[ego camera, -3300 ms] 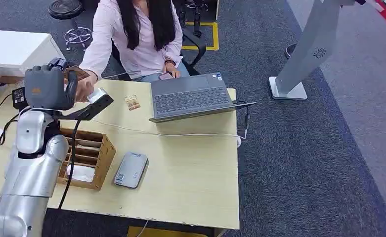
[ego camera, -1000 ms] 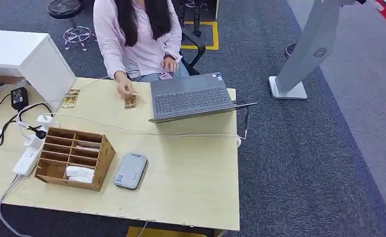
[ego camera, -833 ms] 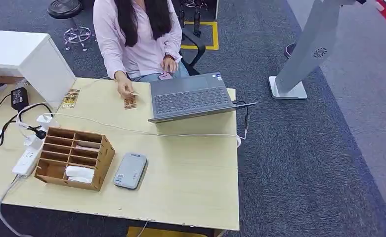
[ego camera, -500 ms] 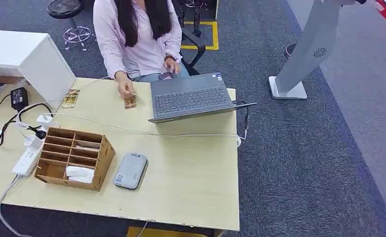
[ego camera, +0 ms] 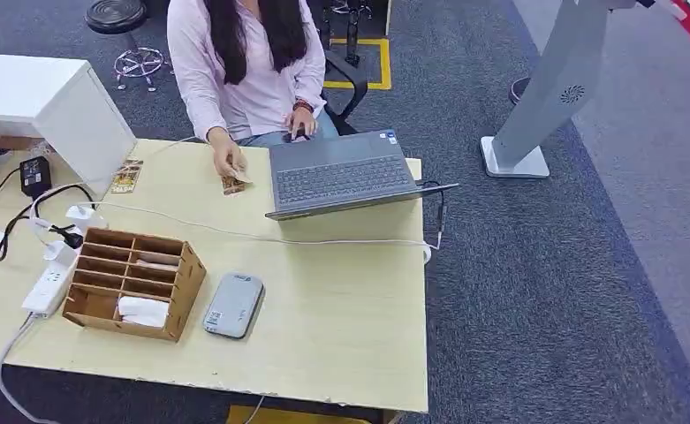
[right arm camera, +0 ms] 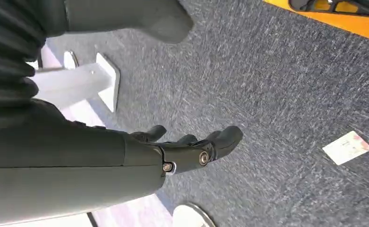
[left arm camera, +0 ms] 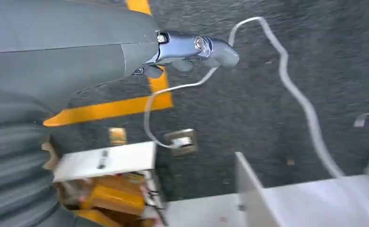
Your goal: Pass the card to the sensor for recognition and then transmit it.
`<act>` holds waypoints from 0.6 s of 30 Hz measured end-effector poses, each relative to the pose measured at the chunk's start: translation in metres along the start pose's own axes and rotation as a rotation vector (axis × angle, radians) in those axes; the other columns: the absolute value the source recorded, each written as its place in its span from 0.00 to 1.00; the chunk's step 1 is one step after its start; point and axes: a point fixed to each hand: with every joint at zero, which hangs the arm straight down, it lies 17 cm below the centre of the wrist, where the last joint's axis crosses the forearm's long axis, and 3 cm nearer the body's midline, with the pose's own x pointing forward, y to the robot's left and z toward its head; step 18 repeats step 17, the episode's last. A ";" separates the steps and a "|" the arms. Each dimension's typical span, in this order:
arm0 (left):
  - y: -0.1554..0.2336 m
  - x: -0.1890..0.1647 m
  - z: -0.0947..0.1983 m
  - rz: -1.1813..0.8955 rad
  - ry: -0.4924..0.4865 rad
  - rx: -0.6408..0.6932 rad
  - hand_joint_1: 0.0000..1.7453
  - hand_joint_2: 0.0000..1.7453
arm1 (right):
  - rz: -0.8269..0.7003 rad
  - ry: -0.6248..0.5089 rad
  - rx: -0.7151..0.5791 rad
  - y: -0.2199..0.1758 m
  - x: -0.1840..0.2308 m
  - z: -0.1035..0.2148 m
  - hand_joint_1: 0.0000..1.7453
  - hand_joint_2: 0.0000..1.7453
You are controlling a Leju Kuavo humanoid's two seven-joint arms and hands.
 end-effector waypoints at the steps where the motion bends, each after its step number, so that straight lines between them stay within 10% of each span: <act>1: 0.000 -0.004 0.001 -0.019 0.018 -0.006 0.00 0.00 | -0.009 0.001 0.002 -0.001 -0.001 -0.001 0.00 0.00; 18: 0.005 -0.067 0.021 -0.398 0.277 -0.114 0.00 0.00 | -0.156 -0.011 0.040 -0.016 -0.021 -0.008 0.00 0.00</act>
